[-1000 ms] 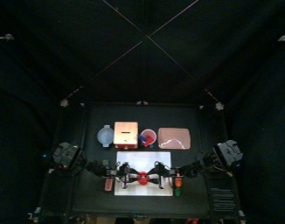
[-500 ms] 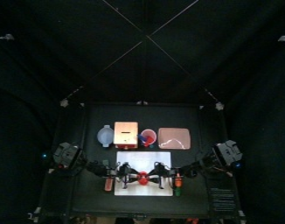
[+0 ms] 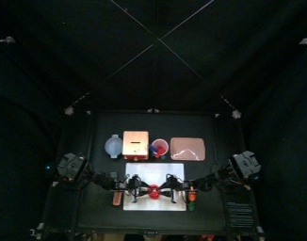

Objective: Get the cutter from the drawer then cut the dough then place the extra dough in the bowl
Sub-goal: Cut the dough

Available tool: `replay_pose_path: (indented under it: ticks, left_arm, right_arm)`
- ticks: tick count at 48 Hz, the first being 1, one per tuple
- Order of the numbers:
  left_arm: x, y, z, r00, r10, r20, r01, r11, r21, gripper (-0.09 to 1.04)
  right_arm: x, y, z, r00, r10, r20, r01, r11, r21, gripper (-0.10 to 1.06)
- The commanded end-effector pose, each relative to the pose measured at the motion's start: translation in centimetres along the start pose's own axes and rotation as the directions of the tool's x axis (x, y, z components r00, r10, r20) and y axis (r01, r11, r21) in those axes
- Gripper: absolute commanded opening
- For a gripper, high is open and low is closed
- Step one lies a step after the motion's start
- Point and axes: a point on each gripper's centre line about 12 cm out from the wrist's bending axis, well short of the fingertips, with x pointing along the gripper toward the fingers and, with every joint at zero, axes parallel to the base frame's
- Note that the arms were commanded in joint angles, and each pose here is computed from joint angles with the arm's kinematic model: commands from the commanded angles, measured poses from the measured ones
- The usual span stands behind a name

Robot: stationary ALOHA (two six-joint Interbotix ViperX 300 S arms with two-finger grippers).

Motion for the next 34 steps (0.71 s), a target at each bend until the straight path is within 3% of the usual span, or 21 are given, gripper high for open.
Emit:
replay_pose_path:
  ticks: [1,34]
  left_arm:
    - [0.23,-0.21,0.93,1.000,-0.004,0.027,0.004,1.000,-0.007,0.62]
    - [0.52,-0.26,0.55,1.000,-0.003,0.012,0.004,1.000,-0.007,0.58]
  right_arm:
    - [0.00,0.48,1.17,0.999,0.012,0.036,-0.013,0.9999,0.009,0.67]
    - [0.27,0.34,0.41,1.000,0.000,-0.007,0.000,0.9998,0.018,0.63]
